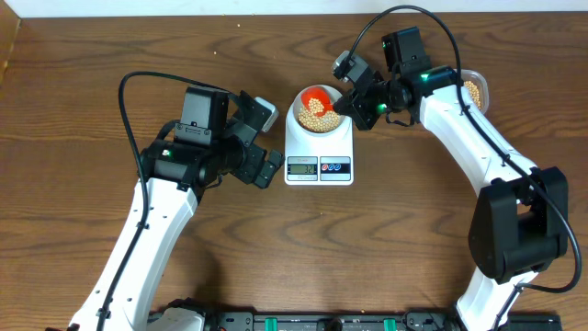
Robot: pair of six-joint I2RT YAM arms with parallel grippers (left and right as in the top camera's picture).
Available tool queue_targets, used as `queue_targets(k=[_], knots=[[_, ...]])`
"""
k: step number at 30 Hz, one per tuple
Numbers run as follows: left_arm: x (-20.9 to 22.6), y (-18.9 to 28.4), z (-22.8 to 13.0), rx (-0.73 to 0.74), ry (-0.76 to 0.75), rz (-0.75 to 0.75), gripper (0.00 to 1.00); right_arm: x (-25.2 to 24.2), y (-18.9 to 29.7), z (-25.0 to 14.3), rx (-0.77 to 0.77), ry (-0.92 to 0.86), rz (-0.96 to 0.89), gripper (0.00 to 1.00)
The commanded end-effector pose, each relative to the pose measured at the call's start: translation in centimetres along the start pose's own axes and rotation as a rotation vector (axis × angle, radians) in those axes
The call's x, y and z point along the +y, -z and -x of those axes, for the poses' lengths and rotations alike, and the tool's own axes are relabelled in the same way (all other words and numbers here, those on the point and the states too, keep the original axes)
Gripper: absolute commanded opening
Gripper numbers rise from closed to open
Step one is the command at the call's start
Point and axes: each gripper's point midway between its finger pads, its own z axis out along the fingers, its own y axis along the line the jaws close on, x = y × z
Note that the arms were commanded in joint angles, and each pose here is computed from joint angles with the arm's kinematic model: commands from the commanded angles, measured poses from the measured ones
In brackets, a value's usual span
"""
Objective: Scoop item into bowl and weigh 50g on scale
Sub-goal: 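Tip the scoop with the right gripper to pour soybeans into the bowl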
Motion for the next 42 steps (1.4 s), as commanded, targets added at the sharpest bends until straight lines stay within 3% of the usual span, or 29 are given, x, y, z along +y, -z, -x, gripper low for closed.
queue_targets(k=[1, 34, 42], knots=[[-0.04, 0.08, 0.35, -0.006, -0.015, -0.009, 0.98, 0.57, 1.38, 1.68, -0.045, 0.035, -0.003, 0.01], [-0.05, 0.08, 0.35, -0.006, -0.015, -0.009, 0.98, 0.15, 1.44, 1.56, -0.039, 0.040, -0.022, 0.01], [-0.05, 0.08, 0.35, -0.006, -0.015, -0.009, 0.98, 0.34, 1.33, 1.67, -0.039, 0.179, -0.022, 0.01]])
